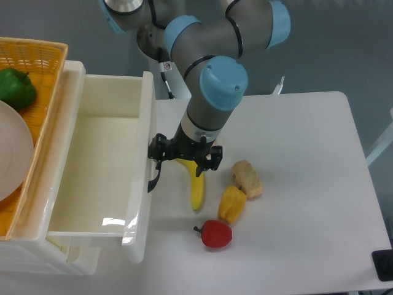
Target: Slide the top white drawer open
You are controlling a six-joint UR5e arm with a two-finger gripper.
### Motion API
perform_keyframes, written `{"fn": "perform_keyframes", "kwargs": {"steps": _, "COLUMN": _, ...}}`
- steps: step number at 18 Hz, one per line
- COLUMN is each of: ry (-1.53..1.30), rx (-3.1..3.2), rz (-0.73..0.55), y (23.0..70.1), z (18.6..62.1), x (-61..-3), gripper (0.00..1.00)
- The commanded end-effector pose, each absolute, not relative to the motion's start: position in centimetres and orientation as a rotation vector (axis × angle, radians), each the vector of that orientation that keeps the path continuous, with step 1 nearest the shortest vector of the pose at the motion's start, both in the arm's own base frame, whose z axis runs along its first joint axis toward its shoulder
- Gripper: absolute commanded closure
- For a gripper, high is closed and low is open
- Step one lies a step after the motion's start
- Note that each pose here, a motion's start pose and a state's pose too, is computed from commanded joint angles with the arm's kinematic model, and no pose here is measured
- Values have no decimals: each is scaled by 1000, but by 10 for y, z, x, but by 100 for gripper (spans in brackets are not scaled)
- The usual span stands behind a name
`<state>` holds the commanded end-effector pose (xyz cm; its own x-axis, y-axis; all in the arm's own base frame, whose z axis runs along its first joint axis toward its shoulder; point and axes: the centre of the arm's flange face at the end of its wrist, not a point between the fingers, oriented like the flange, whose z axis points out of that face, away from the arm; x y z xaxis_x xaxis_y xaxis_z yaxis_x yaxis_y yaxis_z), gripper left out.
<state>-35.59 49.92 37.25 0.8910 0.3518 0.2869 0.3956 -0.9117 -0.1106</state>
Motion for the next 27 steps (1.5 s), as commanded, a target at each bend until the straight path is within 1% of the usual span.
{"fn": "perform_keyframes", "kwargs": {"steps": 11, "ry": -608, "rx": -2870, "rz": -387, "y": 491, "z": 378, "x": -371, "gripper": 0}}
{"fn": "perform_keyframes", "kwargs": {"steps": 21, "ry": -623, "rx": -2873, "rz": -397, "y": 489, "z": 375, "x": -376, "gripper": 0}}
{"fn": "perform_keyframes", "kwargs": {"steps": 27, "ry": -626, "rx": -2864, "rz": -438, "y": 492, "z": 366, "x": -377, "gripper": 0}}
